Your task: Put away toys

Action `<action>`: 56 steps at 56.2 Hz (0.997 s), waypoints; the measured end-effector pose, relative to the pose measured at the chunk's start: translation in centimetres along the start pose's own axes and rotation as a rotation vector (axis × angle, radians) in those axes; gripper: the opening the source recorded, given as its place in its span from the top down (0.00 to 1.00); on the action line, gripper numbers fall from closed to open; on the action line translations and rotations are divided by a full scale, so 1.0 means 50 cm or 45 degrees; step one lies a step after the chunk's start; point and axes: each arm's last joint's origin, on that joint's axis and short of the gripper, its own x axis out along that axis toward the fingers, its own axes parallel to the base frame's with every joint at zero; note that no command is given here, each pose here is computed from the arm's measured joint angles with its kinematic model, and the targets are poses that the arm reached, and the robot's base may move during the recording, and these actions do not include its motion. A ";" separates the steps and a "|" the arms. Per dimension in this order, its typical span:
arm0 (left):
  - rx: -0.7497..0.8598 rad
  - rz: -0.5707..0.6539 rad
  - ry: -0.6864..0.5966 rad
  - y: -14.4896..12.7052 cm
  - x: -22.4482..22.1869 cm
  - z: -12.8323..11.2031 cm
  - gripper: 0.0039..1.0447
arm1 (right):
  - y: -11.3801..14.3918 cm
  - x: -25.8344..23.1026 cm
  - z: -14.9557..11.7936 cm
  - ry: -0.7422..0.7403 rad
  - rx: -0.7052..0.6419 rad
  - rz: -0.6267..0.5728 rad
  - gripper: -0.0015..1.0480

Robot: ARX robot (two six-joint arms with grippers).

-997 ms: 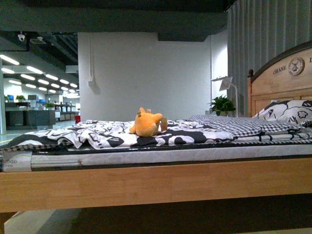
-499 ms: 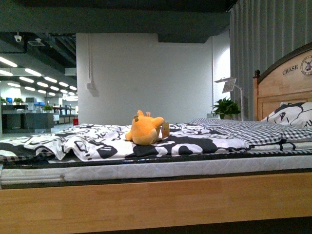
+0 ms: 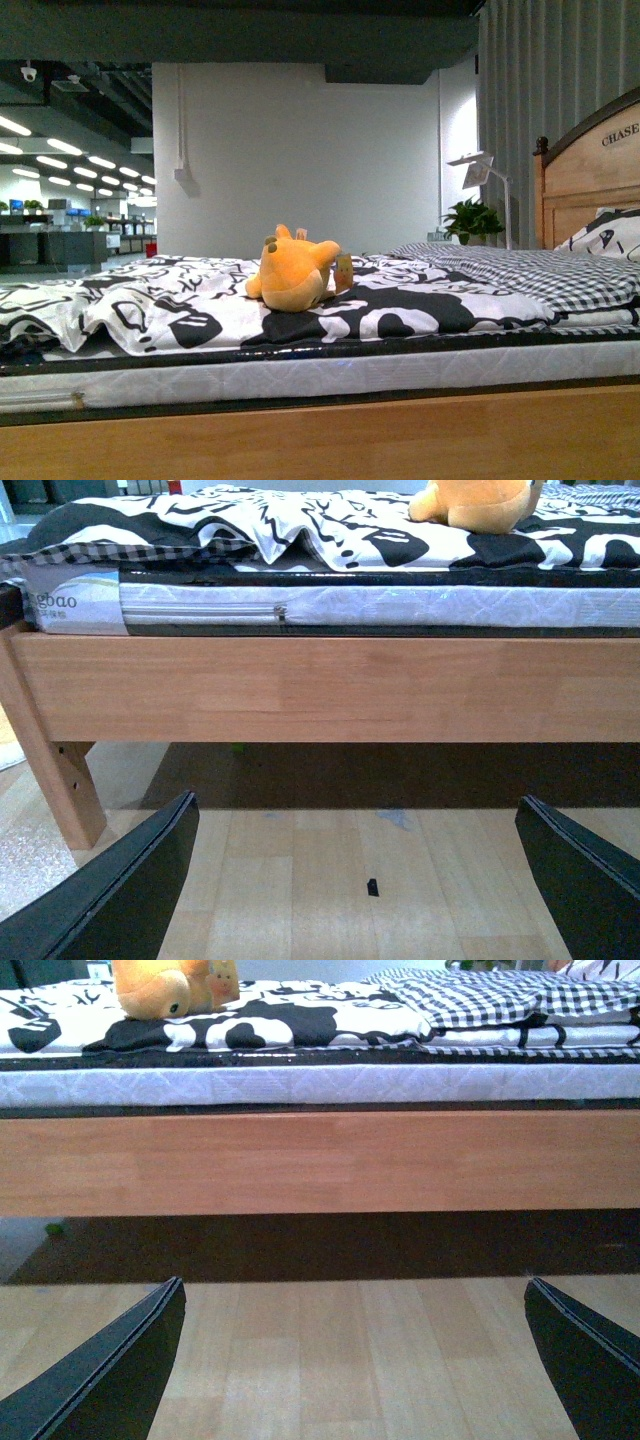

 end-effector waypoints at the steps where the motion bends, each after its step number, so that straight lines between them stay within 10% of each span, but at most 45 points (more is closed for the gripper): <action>1: 0.000 0.000 0.000 0.000 0.000 0.000 0.06 | 0.000 0.000 0.000 0.000 0.000 0.000 0.02; 56: 0.000 0.000 0.000 0.000 0.000 0.000 0.06 | 0.000 0.000 0.000 0.000 0.000 -0.001 0.02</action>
